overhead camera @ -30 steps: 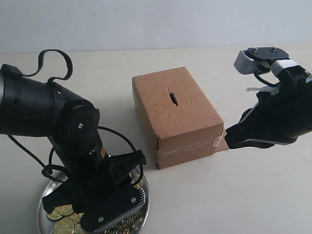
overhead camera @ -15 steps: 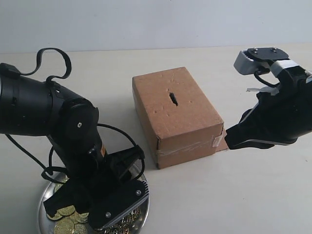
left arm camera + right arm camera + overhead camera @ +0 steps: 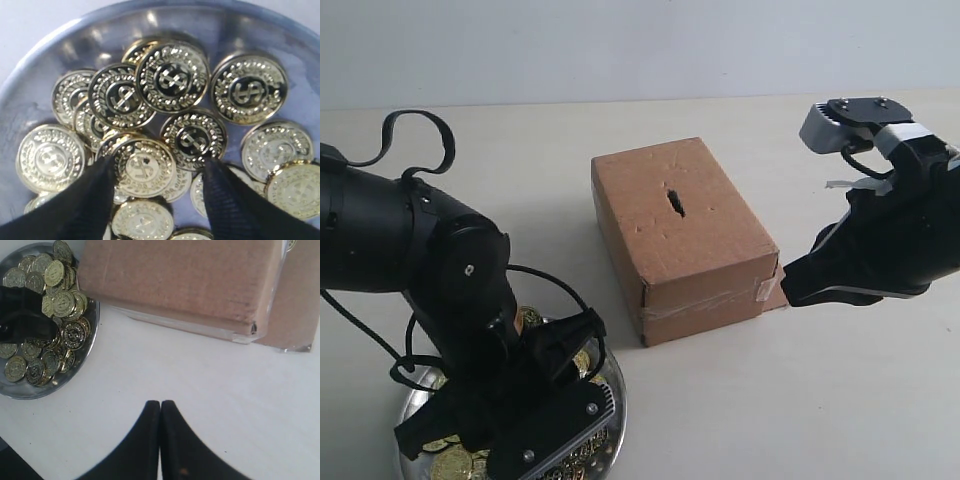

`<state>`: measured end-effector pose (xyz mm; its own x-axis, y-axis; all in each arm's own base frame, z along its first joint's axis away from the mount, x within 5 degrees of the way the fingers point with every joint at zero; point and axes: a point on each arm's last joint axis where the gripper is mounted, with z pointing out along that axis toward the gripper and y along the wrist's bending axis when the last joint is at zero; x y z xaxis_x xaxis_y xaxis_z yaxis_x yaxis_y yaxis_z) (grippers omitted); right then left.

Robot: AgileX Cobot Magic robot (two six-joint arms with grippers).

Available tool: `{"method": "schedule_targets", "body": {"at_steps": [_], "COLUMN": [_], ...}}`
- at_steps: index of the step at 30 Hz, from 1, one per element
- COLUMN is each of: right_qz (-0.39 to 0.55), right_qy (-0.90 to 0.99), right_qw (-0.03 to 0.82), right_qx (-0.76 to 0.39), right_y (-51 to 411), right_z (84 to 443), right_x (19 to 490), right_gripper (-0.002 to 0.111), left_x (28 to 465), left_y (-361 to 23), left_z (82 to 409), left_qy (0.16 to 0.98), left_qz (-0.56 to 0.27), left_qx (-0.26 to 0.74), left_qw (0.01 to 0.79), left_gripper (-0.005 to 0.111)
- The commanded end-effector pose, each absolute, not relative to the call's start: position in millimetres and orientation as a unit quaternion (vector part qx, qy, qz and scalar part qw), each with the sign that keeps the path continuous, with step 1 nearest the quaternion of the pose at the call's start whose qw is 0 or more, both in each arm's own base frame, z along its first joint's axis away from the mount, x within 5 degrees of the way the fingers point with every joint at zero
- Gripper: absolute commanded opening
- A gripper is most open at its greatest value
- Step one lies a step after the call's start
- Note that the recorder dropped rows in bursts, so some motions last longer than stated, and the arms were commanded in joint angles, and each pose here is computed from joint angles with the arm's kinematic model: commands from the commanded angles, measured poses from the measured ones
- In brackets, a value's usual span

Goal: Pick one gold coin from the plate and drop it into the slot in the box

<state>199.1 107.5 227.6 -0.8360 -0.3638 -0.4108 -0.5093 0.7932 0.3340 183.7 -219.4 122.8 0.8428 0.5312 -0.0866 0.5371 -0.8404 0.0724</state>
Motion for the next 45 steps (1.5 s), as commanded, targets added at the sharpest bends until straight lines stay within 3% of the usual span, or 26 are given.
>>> {"method": "schedule_targets", "body": {"at_steps": [1,35,41,45], "right_qz": [0.223,0.223,0.223,0.223], "right_qy": [0.930,0.930,0.930,0.930], "right_qw": [0.171,0.171,0.171,0.171], "right_qx": [-0.239,-0.239,-0.239,-0.239], "right_y": [108.3,108.3,108.3,108.3], "right_z": [231.1,231.1,231.1,231.1], "right_x": [199.1,199.1,199.1,199.1], "right_gripper": [0.000,0.000,0.000,0.000], "left_x": [184.5,185.7,185.1,184.5], "left_y": [-221.6,-222.8,-223.5,-224.3], "left_z": [125.4,126.4,126.4,126.5], "left_qy": [0.269,0.251,0.247,0.253], "left_qz": [-0.016,-0.010,-0.011,-0.016], "left_qx": [0.960,0.965,0.965,0.963], "left_qw": [0.072,0.081,0.083,0.086], "left_gripper": [0.052,0.052,0.042,0.045]}}
